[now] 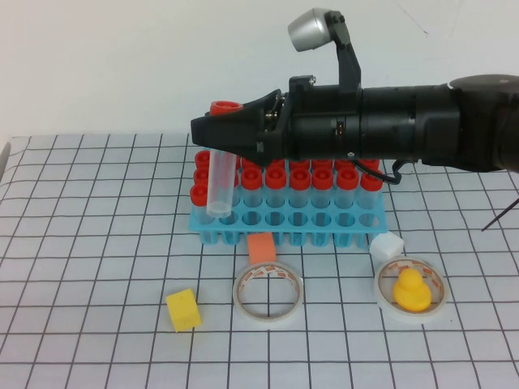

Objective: Place the test tubes

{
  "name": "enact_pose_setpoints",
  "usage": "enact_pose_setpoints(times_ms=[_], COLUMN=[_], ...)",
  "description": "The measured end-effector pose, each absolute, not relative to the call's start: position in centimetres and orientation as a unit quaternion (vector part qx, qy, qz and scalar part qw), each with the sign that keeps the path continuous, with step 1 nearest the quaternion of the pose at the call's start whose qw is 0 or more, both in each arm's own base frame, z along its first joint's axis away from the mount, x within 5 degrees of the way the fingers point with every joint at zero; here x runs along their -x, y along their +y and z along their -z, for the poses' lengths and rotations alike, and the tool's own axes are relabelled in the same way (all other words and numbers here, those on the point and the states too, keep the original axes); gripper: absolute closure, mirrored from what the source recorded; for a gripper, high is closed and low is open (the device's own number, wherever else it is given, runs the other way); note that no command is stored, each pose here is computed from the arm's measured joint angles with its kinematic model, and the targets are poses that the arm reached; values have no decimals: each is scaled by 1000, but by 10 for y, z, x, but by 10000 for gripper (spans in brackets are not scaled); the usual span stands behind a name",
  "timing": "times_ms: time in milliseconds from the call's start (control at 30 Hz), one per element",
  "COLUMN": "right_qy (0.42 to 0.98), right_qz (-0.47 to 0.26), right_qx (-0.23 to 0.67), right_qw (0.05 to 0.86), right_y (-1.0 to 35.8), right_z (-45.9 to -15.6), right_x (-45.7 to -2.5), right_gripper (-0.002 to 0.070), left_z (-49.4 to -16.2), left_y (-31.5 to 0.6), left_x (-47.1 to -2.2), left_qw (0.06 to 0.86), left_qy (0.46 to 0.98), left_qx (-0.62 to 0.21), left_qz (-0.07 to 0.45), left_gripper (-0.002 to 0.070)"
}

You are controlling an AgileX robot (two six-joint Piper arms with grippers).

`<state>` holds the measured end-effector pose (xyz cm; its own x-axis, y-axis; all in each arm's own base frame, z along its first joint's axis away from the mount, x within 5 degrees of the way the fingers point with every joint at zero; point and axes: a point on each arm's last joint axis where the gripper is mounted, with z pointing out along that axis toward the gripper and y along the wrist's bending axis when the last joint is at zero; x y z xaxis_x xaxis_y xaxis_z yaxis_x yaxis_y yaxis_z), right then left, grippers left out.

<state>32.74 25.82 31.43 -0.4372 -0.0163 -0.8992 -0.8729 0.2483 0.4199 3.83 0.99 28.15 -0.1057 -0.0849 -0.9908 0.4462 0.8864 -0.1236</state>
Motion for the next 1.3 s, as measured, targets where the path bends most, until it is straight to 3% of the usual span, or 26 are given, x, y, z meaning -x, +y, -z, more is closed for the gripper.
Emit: enact_pose_setpoints(times_ms=[333,700,933,1033,1167,1300], right_qy=[666,666,645,646,677,735], right_qz=[-505,-370,-303,-273,-235,-235], right_qx=[353,433,473,462,422,315], right_qw=[421,482,519,543,555,552], right_y=[257,249,289,308,303,294], right_z=[-316,-330,-328,-330,-329,-328], right_x=[-325,-319,-295,-283,-291,-301], right_gripper=[411,411,411,411,411,411], left_z=[-274,-274,-274,-274,-274,-274], left_y=[5,5,5,5,5,5], left_x=[-38,-38,-38,-38,-38,-38], left_qw=[633,633,633,632,632,632], left_qy=[730,730,730,730,730,730], left_qx=[-121,-121,-121,-121,-121,-121], left_qz=[228,228,228,228,228,228], left_gripper=[675,675,675,675,675,675])
